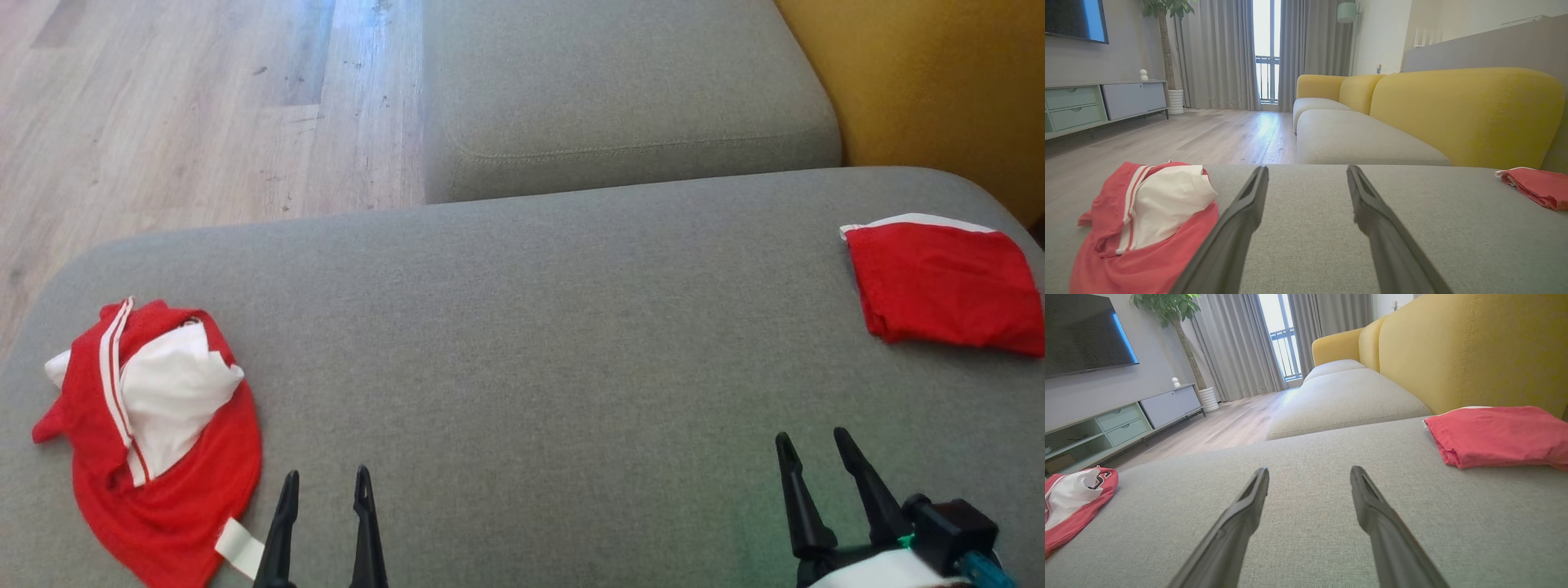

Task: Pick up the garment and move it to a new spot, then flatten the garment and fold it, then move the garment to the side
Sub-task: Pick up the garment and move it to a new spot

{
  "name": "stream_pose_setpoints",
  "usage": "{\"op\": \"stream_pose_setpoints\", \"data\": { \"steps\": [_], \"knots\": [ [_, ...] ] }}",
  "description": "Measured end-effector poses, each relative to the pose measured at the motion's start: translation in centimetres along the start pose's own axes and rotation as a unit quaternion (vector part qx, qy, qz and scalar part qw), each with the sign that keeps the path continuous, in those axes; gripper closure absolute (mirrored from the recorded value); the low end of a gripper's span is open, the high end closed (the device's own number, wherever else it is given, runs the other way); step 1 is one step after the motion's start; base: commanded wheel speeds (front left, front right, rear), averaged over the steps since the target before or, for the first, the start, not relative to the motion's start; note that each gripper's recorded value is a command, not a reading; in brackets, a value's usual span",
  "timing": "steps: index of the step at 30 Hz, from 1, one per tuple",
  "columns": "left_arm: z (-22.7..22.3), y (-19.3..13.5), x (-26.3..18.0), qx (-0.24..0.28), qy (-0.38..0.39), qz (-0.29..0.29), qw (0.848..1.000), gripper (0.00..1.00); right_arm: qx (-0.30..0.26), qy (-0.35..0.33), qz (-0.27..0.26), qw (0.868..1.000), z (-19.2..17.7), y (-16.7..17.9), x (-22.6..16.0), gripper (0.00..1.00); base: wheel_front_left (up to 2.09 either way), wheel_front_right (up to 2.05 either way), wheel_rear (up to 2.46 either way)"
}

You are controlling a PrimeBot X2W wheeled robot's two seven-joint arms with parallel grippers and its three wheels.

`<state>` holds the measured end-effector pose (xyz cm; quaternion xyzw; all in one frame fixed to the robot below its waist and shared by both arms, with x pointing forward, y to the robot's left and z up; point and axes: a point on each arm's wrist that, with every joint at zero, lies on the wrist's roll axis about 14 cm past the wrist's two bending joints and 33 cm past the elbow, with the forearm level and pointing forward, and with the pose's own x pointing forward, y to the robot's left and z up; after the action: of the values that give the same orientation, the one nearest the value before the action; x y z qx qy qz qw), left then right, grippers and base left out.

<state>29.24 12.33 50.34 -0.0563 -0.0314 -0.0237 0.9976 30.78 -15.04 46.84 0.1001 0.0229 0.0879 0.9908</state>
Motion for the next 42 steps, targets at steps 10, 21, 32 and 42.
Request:
{"op": "stream_pose_setpoints", "data": {
  "steps": [10, 21, 32, 42],
  "knots": [
    [-0.1, 0.0, 0.0, 0.0, 0.002, 0.0, 1.0, 0.0, 0.0, 0.003, 0.001, 1.0, -0.1, 0.1, 0.0, 0.0, 0.0, 0.0, 0.0],
    [-0.1, 0.4, -0.1, 0.0, 0.002, 0.007, 1.0, 0.0, 0.0, 0.005, 0.008, 1.0, -0.2, 0.4, 0.3, 0.0, 0.0, 0.0, 0.0],
    [0.2, 4.1, -1.8, 0.002, -0.005, 0.076, 0.997, 0.0, -0.004, 0.019, 0.067, 0.998, -0.8, 3.8, 2.1, 0.0, 0.0, 0.0, 0.0],
    [0.2, 8.2, -4.9, 0.007, -0.006, 0.154, 0.988, 0.0, 0.004, 0.034, 0.135, 0.99, -1.5, 8.3, 3.7, 0.0, 0.0, 0.0, 0.0]
  ]
}}
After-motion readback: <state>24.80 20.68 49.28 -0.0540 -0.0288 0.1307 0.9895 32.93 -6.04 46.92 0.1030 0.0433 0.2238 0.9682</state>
